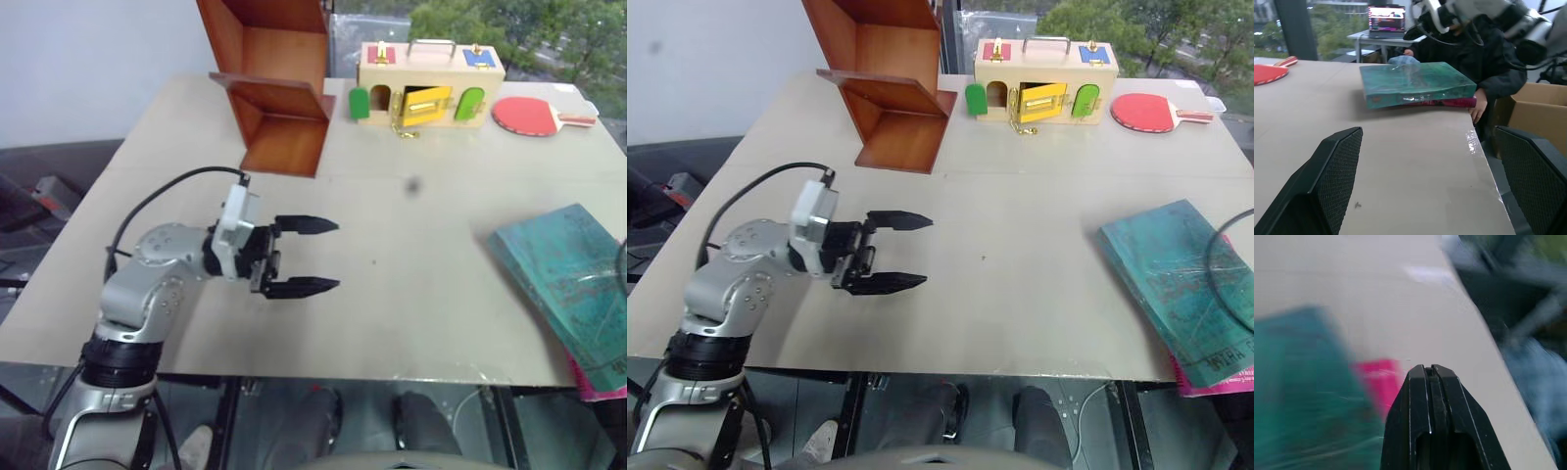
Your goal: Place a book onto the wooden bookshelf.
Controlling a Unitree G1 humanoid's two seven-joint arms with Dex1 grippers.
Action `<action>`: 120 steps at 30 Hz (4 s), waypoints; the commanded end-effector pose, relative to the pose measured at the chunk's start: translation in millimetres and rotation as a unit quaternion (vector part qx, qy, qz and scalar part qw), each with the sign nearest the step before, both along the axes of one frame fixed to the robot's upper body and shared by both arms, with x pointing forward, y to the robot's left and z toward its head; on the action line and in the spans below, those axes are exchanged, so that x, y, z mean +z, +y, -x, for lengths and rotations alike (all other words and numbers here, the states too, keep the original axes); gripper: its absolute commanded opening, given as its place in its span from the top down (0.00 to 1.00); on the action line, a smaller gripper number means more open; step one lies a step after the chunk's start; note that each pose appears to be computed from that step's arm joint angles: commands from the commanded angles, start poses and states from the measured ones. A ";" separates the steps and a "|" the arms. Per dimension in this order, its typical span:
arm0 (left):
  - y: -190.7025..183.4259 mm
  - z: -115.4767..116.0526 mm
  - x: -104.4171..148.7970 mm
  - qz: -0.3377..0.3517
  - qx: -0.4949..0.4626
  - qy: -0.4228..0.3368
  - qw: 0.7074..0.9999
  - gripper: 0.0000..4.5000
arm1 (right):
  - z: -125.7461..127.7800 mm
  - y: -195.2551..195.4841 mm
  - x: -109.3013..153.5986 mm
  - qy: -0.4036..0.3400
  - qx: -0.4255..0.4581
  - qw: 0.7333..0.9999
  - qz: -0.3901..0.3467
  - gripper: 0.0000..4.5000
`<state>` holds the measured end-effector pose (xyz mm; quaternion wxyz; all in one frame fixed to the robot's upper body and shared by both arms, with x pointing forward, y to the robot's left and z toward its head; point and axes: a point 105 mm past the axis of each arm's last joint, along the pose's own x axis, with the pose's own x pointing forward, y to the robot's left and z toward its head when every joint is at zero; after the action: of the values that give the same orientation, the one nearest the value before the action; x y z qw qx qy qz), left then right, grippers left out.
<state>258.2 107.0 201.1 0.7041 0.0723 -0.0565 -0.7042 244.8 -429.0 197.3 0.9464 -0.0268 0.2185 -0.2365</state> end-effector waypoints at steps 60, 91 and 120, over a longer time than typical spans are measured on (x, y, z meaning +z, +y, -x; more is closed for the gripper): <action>-4.9 9.6 3.0 -0.003 -0.020 -0.002 1.000 0.00 | -29.2 90.2 -111.2 0.128 0.016 0.903 -0.411 0.99; -10.0 11.9 0.6 -0.007 -0.050 0.006 0.999 0.00 | 68.8 100.5 -79.9 0.191 0.095 0.945 -0.247 0.99; -12.3 9.9 4.6 -0.009 -0.052 0.003 0.999 0.00 | 116.1 142.4 -84.0 0.292 0.282 0.896 -0.181 0.99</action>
<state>249.5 95.4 200.3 0.6677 0.0631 -0.0393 -0.7407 125.3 -293.7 112.8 0.8521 0.0189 0.5162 0.0837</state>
